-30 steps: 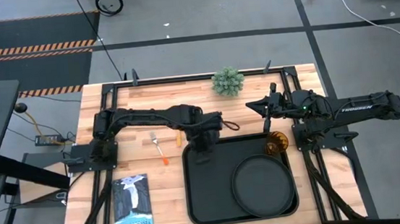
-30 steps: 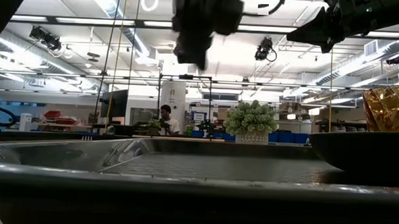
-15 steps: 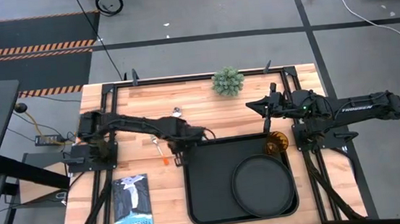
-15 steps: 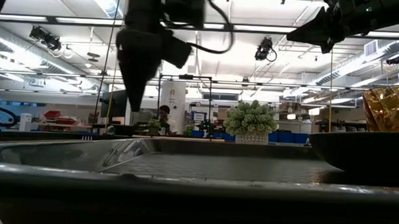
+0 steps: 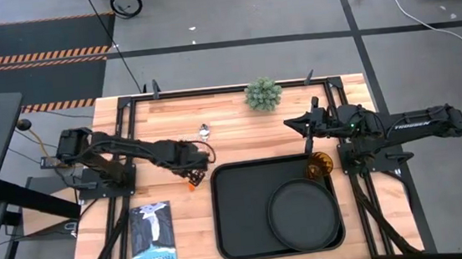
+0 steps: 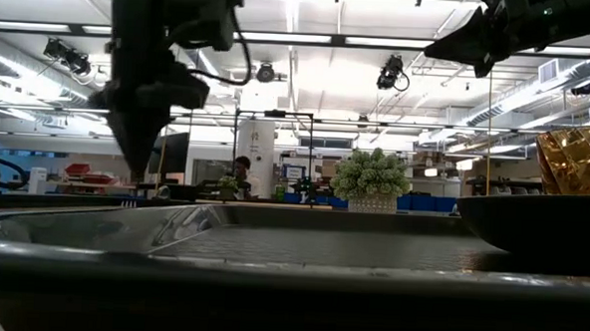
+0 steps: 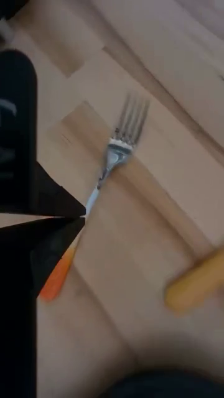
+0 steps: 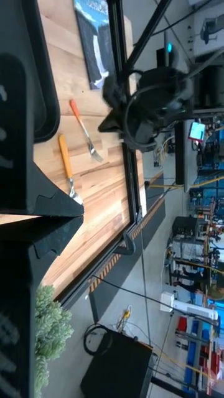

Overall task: Pick and place plate/cup/fork/spoon on tray
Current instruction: Put the orange fork on the black serving tray to the left of the black plate

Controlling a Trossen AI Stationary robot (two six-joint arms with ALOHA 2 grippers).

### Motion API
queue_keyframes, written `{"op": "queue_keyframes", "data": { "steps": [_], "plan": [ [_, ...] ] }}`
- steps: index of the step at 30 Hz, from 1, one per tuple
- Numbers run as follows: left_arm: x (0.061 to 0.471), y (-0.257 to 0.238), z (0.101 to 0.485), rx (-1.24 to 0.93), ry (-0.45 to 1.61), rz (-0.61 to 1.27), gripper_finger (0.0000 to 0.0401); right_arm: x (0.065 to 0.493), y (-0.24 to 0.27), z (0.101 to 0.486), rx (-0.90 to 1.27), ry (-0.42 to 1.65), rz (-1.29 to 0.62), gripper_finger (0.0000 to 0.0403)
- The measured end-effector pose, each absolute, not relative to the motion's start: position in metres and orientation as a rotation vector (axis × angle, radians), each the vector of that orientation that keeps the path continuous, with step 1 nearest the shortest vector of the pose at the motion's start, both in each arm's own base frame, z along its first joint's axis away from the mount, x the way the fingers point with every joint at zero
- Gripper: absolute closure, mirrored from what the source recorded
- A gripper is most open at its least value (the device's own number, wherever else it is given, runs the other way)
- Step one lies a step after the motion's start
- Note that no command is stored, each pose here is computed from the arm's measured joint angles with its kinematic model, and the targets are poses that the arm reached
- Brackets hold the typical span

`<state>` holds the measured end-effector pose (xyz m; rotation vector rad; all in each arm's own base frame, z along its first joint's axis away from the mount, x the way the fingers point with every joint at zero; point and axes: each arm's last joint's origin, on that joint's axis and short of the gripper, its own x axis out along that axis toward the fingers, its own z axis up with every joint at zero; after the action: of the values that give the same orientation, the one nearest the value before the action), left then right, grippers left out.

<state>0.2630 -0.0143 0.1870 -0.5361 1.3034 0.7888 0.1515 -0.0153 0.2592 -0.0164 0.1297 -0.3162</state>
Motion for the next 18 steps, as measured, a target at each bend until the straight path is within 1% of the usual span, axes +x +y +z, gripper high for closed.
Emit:
{"op": "queue_keyframes", "data": {
  "steps": [3,7,11,15,18],
  "plan": [
    [0.256,-0.02,0.18,-0.581,1.277,0.881,0.0359,0.152,-0.013,0.26,-0.027,0.127,-0.301,0.0394],
    [0.251,-0.022,0.174,-0.691,1.215,1.024,0.0323,0.153,-0.01,0.258,-0.056,0.14,-0.282,0.0394],
    [0.251,-0.021,0.174,-0.729,1.198,1.047,0.0296,0.155,-0.007,0.256,-0.083,0.158,-0.254,0.0394],
    [0.252,-0.022,0.174,-0.708,1.203,1.009,0.029,0.156,-0.001,0.256,-0.128,0.167,-0.219,0.0394],
    [0.253,-0.026,0.174,-0.77,1.135,1.073,0.0291,0.156,0.002,0.256,-0.135,0.167,-0.204,0.0394]
  ]
}}
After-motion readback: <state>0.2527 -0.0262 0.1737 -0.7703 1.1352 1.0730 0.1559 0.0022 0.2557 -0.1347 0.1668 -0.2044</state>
